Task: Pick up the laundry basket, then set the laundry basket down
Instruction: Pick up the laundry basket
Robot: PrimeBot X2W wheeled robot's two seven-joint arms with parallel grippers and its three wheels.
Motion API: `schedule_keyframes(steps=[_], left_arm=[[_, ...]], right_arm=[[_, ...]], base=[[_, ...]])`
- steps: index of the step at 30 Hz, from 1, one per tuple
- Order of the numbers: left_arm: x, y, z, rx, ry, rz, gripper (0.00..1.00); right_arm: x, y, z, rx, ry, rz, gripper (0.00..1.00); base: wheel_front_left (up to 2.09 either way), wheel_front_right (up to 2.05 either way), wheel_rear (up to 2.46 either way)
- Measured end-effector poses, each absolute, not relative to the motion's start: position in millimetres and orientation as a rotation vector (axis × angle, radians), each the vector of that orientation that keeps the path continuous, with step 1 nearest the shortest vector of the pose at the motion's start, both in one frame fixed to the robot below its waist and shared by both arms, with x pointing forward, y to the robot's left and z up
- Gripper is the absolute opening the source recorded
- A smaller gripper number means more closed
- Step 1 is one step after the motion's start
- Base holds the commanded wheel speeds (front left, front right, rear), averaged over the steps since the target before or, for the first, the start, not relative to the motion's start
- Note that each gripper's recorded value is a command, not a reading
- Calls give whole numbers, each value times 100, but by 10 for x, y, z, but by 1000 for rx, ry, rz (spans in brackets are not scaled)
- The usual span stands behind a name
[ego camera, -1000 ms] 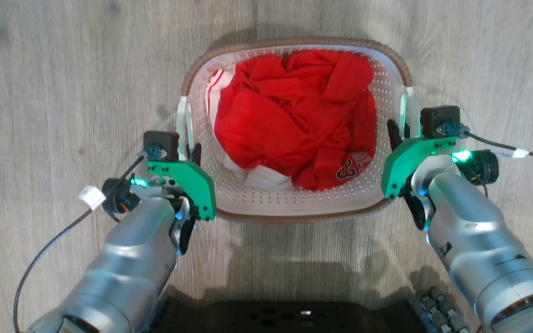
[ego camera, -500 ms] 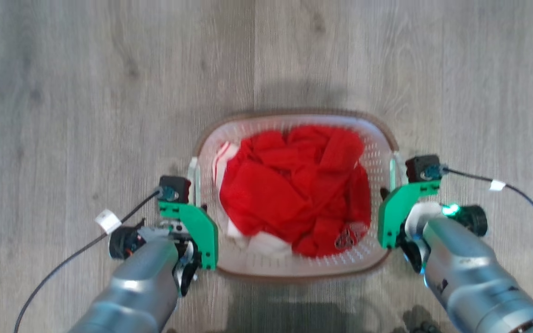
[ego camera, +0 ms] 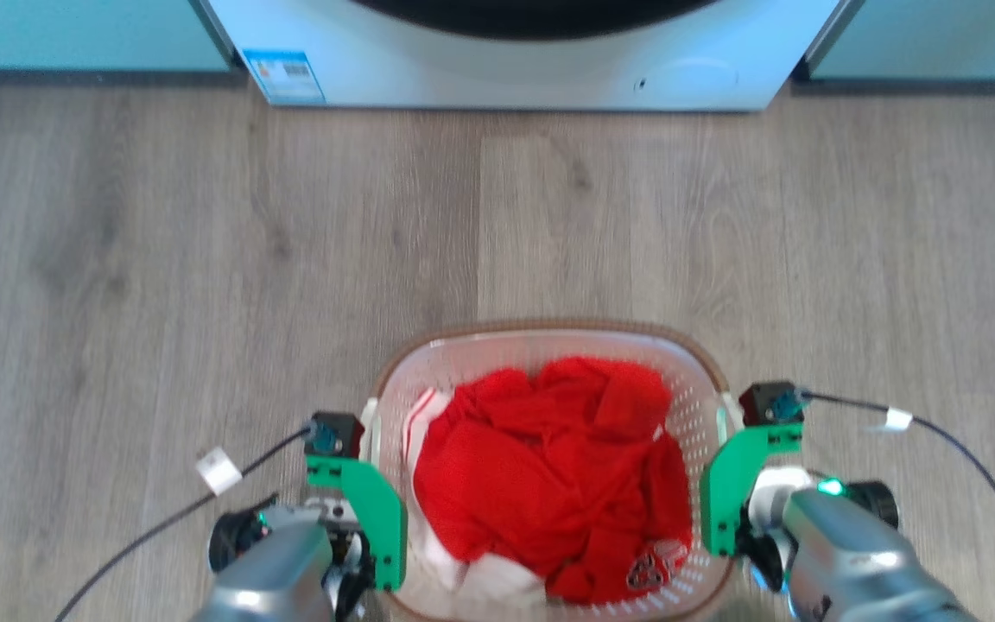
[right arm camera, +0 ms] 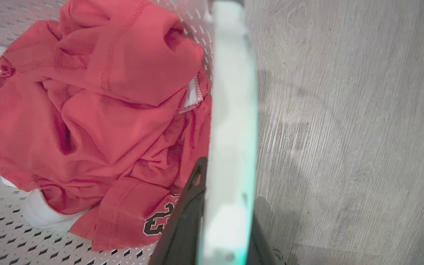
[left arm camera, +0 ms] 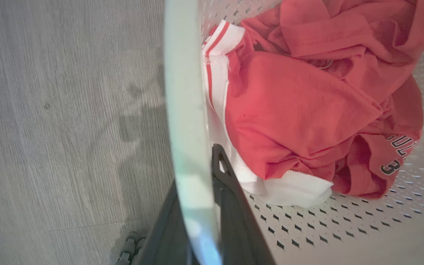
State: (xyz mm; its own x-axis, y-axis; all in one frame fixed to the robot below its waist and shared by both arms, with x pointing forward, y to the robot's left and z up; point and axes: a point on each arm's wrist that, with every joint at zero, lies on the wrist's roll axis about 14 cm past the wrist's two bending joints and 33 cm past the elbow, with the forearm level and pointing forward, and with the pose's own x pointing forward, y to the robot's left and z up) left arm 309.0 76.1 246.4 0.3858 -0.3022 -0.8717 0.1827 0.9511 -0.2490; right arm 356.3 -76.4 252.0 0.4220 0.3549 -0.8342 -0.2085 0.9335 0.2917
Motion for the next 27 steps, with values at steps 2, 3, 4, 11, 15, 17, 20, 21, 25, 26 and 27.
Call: schedule_keyframes(steps=[2,3,4,11,15,17,20,21,25,26,27], left_arm=[[2983,759,2522,-121,1134,-314,0],[2949,763,2539,-118,1131,-315,0],[2912,764,2554,-115,1129,-317,0],[2743,775,2665,-113,1102,-317,0],[2726,788,2737,-102,1071,-318,0],[2695,793,2758,-103,1064,-315,0],[2625,802,2776,-108,1058,-309,0],[2601,803,2781,-107,1055,-309,0],[2558,814,2813,-105,1041,-309,0],[2564,814,2827,-102,1035,-312,0],[2570,815,2840,-98,1028,-314,0]], right_arm=[[3440,-770,2576,149,1093,355,0],[3404,-771,2595,149,1094,356,0],[3365,-768,2614,147,1096,358,0],[3237,-742,2774,133,1076,374,0],[3219,-727,2868,132,1055,379,0],[3184,-722,2895,133,1049,380,0],[3111,-722,2922,136,1046,380,0],[3087,-722,2929,133,1045,382,0],[3023,-719,2963,132,1037,383,0],[3025,-715,2978,130,1032,385,0],[3026,-712,2992,126,1027,388,0]], base=[[0,0,0],[0,0,0],[0,0,0],[0,0,0],[0,0,0],[0,0,0],[0,0,0],[0,0,0],[0,0,0],[0,0,0],[0,0,0]])
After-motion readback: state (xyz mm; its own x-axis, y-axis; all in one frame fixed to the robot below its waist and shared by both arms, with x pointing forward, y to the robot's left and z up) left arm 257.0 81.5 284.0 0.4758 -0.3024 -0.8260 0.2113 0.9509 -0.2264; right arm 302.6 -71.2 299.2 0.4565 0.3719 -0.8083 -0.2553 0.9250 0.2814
